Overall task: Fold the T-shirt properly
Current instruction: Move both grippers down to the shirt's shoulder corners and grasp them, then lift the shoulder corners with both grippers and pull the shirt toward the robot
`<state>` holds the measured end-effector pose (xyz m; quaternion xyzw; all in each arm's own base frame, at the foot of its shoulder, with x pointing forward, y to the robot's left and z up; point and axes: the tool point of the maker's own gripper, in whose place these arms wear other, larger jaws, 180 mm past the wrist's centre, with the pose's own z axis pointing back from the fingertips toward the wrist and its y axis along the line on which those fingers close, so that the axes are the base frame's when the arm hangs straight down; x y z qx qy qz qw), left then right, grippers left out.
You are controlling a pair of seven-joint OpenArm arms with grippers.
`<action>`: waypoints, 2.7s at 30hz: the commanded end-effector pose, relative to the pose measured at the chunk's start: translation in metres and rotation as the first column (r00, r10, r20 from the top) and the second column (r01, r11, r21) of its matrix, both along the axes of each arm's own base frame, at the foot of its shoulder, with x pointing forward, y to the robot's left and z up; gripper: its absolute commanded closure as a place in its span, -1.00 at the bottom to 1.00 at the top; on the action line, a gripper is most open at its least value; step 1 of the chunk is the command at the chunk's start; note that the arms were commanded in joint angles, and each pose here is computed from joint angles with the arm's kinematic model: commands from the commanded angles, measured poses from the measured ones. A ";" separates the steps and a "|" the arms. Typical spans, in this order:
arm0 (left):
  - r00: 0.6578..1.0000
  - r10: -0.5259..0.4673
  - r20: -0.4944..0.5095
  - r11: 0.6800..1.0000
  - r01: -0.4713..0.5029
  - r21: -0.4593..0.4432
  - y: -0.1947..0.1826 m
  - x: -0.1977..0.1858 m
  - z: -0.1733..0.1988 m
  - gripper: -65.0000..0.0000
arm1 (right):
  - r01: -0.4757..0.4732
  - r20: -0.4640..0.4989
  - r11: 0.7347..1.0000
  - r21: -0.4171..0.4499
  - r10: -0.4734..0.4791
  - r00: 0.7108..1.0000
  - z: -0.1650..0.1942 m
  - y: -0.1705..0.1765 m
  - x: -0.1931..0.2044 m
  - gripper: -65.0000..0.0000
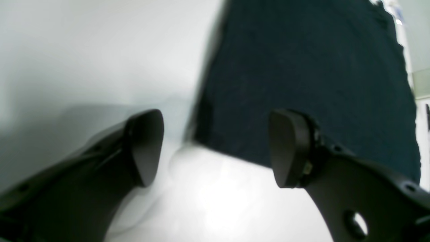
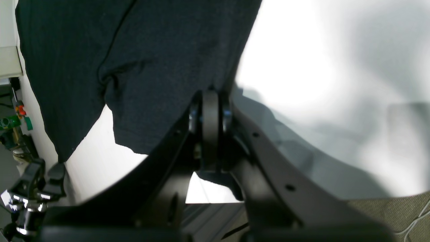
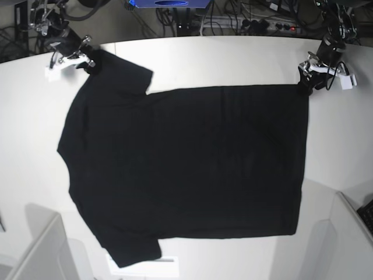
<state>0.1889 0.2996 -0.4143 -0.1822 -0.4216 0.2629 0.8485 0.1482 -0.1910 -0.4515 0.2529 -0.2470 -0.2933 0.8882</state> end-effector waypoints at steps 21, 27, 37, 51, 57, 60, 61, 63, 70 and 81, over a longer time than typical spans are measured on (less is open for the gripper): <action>0.998 -0.063 -0.018 0.996 0.061 -0.067 -0.030 0.025 -0.019 0.26 | -0.026 -0.083 0.999 -0.033 0.024 0.996 -0.011 -0.003 -0.018 1.00; 0.996 -0.085 -0.023 0.994 0.083 -0.078 -0.038 0.029 -0.022 1.00 | -0.023 -0.081 0.999 -0.036 0.020 0.996 -0.011 -0.005 -0.017 1.00; 0.988 -0.152 -0.029 0.988 0.152 0.012 -0.041 0.016 -0.006 1.00 | -0.047 -0.026 0.997 -0.062 0.046 0.999 0.010 -0.002 -0.010 1.00; 0.962 -0.259 -0.084 0.951 0.269 0.150 -0.052 -0.015 0.012 1.00 | -0.066 -0.055 0.995 -0.073 0.062 0.997 0.015 0.000 -0.033 1.00; 0.956 -0.277 -0.100 0.942 0.290 0.166 -0.051 -0.023 0.015 1.00 | -0.084 -0.044 0.993 -0.087 0.080 0.996 0.026 0.003 -0.040 1.00; 0.960 -0.259 -0.108 0.942 0.276 0.190 -0.040 -0.029 0.020 1.00 | -0.096 -0.040 0.991 -0.094 0.092 0.995 0.032 0.005 -0.043 1.00; 0.961 -0.254 -0.108 0.942 0.271 0.200 -0.036 -0.031 0.023 1.00 | -0.101 -0.038 0.990 -0.096 0.097 0.995 0.034 0.005 -0.044 1.00; 0.963 -0.243 -0.114 0.940 0.262 0.218 -0.030 -0.036 0.028 1.00 | -0.106 -0.038 0.989 -0.100 0.103 0.994 0.037 0.007 -0.048 1.00; 0.962 -0.244 -0.126 0.936 0.267 0.230 -0.028 -0.044 0.031 1.00 | -0.126 -0.046 0.986 -0.108 0.122 0.991 0.047 0.011 -0.061 1.00; 0.950 -0.261 -0.171 0.930 0.295 0.221 -0.033 -0.066 0.030 1.00 | -0.129 0.031 0.990 -0.061 0.131 0.991 0.071 0.025 -0.049 1.00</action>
